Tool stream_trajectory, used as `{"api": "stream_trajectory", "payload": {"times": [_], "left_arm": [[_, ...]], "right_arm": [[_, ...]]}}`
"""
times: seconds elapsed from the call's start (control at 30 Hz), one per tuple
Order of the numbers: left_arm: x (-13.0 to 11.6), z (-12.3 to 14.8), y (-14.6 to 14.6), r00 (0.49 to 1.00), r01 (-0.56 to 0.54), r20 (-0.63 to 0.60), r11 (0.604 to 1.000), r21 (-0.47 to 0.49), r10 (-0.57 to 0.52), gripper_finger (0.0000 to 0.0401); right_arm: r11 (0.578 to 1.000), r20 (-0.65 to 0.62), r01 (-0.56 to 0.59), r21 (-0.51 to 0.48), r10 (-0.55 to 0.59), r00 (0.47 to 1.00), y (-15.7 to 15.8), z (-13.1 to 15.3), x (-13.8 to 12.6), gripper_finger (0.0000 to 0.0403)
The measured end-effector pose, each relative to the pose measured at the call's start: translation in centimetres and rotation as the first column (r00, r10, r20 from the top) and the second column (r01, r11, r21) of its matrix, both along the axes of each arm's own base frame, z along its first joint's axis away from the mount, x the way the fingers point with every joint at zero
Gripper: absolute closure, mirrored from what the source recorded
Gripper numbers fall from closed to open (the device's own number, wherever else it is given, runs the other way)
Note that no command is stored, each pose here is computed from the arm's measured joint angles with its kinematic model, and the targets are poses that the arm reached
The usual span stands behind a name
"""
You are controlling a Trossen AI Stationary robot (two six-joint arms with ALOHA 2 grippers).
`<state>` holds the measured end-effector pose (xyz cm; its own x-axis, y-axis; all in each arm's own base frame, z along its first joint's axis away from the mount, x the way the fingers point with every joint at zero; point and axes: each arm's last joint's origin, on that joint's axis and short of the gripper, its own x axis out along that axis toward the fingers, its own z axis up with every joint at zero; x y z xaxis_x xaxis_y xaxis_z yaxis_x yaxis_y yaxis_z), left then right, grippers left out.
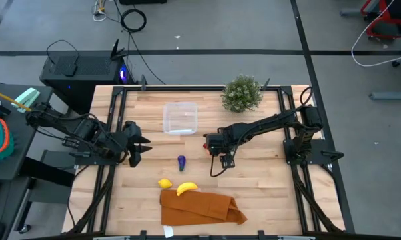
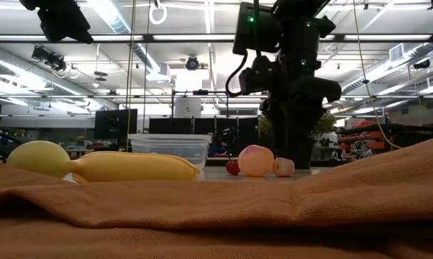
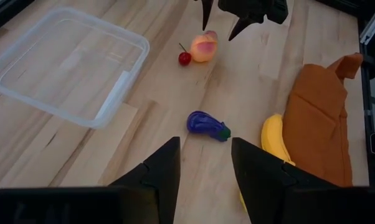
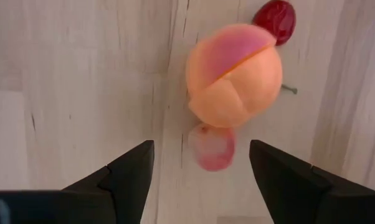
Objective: Pick and placing Produce into tupperware
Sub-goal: Put the peach into the container
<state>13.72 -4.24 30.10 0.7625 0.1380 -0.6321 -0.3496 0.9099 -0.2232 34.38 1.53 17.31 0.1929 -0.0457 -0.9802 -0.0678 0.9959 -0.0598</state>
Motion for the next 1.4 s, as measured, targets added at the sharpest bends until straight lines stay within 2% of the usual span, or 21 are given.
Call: {"api": "stream_trajectory", "payload": {"times": [0.3, 0.73, 1.4], "left_arm": [[0.0, 0.0, 0.0, 1.0, 0.0, 0.0, 1.0, 0.0, 0.0, 0.0256], [0.0, 0.0, 0.0, 1.0, -0.003, 0.001, 1.0, -0.004, 0.003, 0.0251], [0.0, 0.0, 0.0, 1.0, -0.004, 0.002, 1.0, -0.006, 0.004, 0.0257]], "right_arm": [[1.0, 0.002, 0.004, -0.019, -0.004, 1.0, -0.1, 0.0, 0.0, 0.0114], [0.999, -0.048, 0.048, -0.015, -0.049, 0.998, -0.1, -2.1, 0.4, 0.0117], [0.999, -0.043, 0.049, -0.014, -0.049, 0.998, -0.1, -2.4, 0.4, 0.0174]]}}
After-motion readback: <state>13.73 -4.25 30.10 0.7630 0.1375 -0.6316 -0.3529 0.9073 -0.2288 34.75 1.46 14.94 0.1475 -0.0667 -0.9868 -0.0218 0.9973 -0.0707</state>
